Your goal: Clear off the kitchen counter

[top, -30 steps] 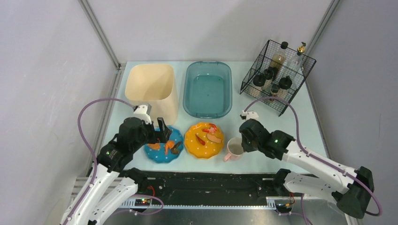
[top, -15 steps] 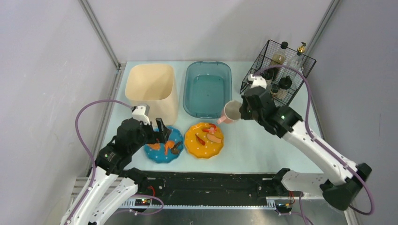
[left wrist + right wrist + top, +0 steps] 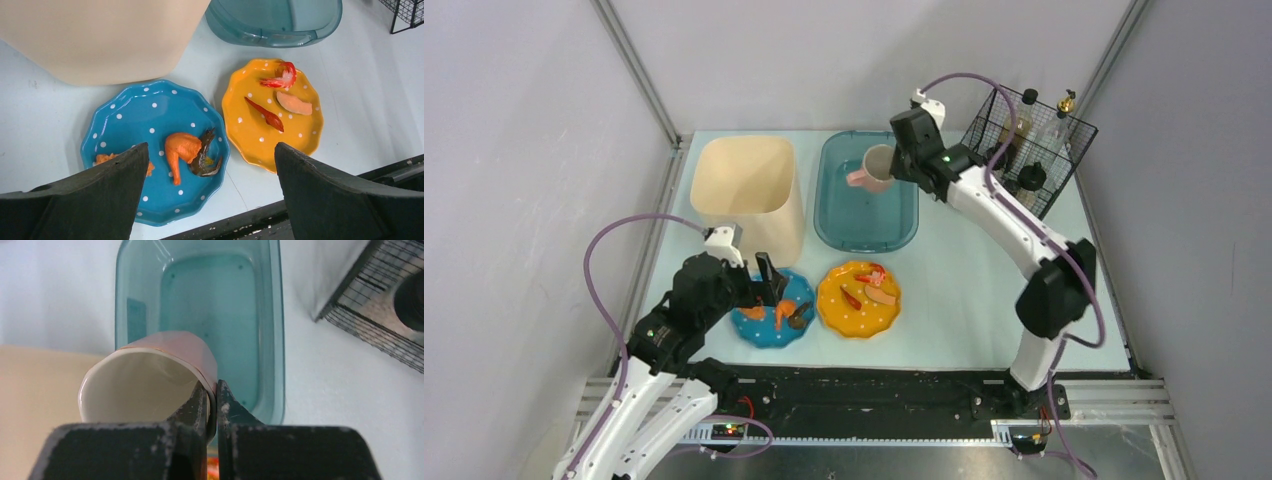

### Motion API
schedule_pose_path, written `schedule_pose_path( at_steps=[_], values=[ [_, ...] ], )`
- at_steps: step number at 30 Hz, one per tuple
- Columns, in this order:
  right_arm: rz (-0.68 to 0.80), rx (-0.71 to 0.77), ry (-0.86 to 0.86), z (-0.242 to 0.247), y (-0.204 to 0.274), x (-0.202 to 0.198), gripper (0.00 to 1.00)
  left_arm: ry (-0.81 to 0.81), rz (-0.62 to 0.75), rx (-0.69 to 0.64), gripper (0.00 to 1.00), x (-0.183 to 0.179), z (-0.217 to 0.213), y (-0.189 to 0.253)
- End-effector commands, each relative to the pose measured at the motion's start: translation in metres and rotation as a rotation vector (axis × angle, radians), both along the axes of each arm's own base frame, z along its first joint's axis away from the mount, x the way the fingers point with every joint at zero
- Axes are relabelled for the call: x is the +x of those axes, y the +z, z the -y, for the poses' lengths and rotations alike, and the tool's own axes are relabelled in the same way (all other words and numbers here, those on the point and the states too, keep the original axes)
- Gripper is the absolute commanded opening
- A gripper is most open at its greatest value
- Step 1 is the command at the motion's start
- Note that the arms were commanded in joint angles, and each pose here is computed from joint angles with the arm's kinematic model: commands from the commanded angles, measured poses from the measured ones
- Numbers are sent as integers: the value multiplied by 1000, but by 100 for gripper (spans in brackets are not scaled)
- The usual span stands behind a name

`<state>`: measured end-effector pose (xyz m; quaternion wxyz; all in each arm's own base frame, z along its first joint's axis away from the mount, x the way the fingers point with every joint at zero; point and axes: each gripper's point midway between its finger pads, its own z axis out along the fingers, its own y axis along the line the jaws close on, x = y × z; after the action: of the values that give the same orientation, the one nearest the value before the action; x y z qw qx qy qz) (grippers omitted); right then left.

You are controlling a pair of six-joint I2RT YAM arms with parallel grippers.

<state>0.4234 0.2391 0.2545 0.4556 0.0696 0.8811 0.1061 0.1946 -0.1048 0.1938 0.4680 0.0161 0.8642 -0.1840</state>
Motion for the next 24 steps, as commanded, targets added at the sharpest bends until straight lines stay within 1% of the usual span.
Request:
schedule_pose_path(
  at_steps=[1, 2, 4, 5, 6, 7, 8, 9, 10, 11, 14, 21, 24],
  values=[
    [136, 146, -107, -23, 46, 51, 0, 17, 47, -3, 100, 4, -2, 8],
    [158, 164, -121, -26, 57, 58, 0, 22, 48, -2, 100, 5, -3, 8],
    [123, 163, -151, -33, 36, 77, 0, 26, 52, -2, 100, 5, -4, 9],
    [134, 188, -166, -35, 46, 82, 0, 27, 53, -2, 100, 5, -4, 9],
    [105, 167, -186, -38, 24, 91, 0, 29, 52, -2, 100, 4, -5, 8],
    [117, 193, -204, -38, 34, 95, 0, 33, 53, -2, 100, 5, -5, 8],
    [105, 188, -218, -38, 24, 101, 0, 37, 52, -2, 100, 5, -6, 8],
    [113, 204, -236, -38, 28, 105, 0, 36, 52, -1, 100, 5, -6, 8],
    [97, 197, -250, -37, 16, 111, 0, 38, 51, -1, 100, 5, -6, 8],
    [98, 217, -263, -37, 19, 114, 0, 40, 52, -1, 100, 5, -6, 8],
    [64, 242, -296, -36, -2, 126, 0, 39, 51, -1, 100, 6, -6, 8],
    [0, 256, -341, -23, -45, 147, 0, 40, 48, 2, 100, 6, -6, 7],
    [-16, 254, -354, -16, -55, 151, 0, 40, 47, 2, 100, 6, -6, 7]
  ],
)
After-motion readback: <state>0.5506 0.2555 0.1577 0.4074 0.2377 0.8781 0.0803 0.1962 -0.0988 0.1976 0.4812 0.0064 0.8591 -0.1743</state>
